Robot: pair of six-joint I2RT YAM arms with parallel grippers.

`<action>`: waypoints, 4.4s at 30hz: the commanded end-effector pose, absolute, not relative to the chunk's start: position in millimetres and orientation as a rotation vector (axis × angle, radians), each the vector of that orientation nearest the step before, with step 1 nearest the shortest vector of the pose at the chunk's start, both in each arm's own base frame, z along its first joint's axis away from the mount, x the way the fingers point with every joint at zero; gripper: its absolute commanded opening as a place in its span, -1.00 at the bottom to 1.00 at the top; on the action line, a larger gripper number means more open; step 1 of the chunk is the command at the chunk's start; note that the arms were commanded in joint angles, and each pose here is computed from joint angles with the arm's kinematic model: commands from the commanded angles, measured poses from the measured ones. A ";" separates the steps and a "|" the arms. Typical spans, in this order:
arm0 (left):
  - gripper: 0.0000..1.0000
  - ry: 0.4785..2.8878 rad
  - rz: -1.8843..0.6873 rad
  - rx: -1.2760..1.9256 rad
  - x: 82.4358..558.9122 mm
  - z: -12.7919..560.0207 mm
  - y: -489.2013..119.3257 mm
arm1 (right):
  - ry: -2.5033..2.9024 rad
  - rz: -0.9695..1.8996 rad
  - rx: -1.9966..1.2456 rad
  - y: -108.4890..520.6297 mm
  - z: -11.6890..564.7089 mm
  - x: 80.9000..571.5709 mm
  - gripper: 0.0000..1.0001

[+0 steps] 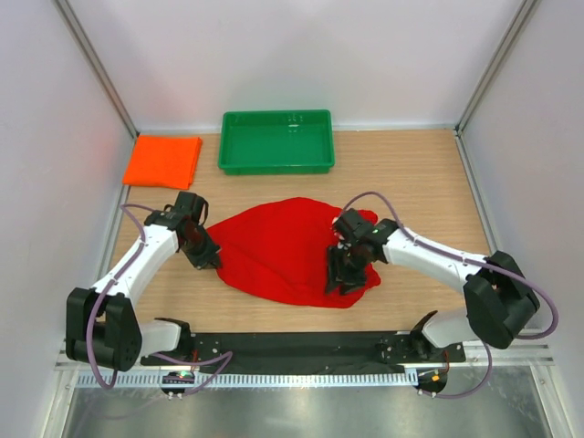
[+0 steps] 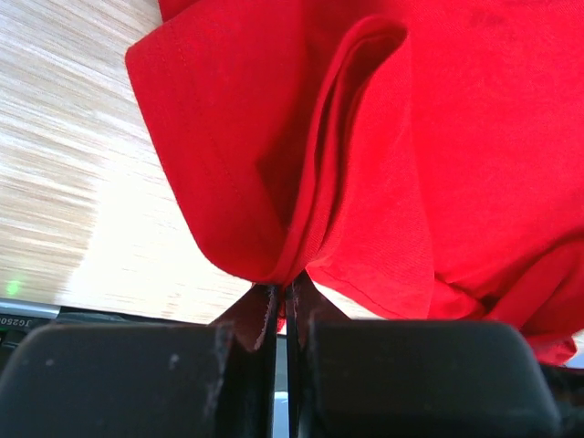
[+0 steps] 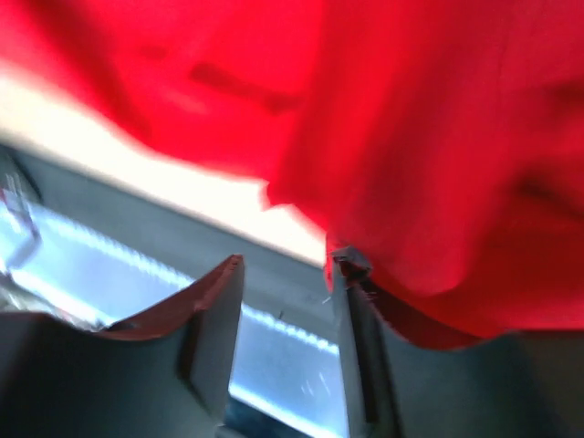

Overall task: Fold and stack the t-shirts
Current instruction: Flatten the tshirt out

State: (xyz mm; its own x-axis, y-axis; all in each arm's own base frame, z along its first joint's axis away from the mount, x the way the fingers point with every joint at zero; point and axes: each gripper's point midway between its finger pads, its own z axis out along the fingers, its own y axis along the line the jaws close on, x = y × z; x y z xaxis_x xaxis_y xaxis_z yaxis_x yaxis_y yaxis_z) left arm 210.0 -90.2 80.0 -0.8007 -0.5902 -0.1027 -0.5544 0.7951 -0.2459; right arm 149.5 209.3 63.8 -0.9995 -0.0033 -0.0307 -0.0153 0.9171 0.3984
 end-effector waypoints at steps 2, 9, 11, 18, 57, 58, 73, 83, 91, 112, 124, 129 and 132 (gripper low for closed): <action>-1.00 2.814 -0.340 -0.867 208.8 85.7 -93.8 | 3.033 0.720 -0.121 232.2 83.4 129.8 0.05; -0.99 2.814 -0.343 -0.857 205.3 85.5 -93.2 | 2.907 0.565 0.053 196.4 98.2 154.0 0.20; -0.99 2.819 -0.345 -0.853 204.3 85.1 -93.4 | 2.854 0.443 0.164 181.7 96.7 169.3 0.18; -0.99 2.831 -0.351 -0.834 202.2 84.7 -93.9 | 2.796 0.457 0.540 172.0 76.1 183.5 -0.19; -0.99 2.846 -0.379 -0.844 207.7 77.8 -99.5 | 2.785 0.523 0.077 222.2 66.1 206.1 -0.07; -0.99 2.846 -0.379 -0.842 208.3 77.6 -99.5 | 2.789 0.520 0.079 221.7 66.1 205.4 -0.10; -0.99 2.854 -0.359 -0.848 211.5 78.1 -98.6 | 2.704 0.424 0.094 211.0 80.0 225.4 -0.98; -0.99 2.697 -0.363 -0.836 221.8 127.7 -90.1 | 2.421 0.030 0.080 138.8 190.3 271.9 -0.98; -0.99 2.523 -0.417 -0.888 222.2 181.1 -84.0 | 2.110 -0.073 0.200 76.0 319.4 312.4 -0.98; -0.79 2.644 -0.471 -1.239 158.6 46.4 -95.0 | 2.196 0.198 0.166 81.2 295.7 235.4 -0.98; -0.45 2.736 -0.401 -1.372 135.2 26.2 -95.6 | 2.200 0.183 0.148 80.9 287.3 237.3 -0.98; -0.31 2.720 -0.359 -1.442 116.6 29.9 -89.4 | 2.196 0.189 0.151 82.9 284.5 240.5 -0.98; -0.30 2.702 -0.391 -1.471 111.3 26.1 -91.3 | 2.201 0.204 0.155 86.2 281.1 242.6 -0.98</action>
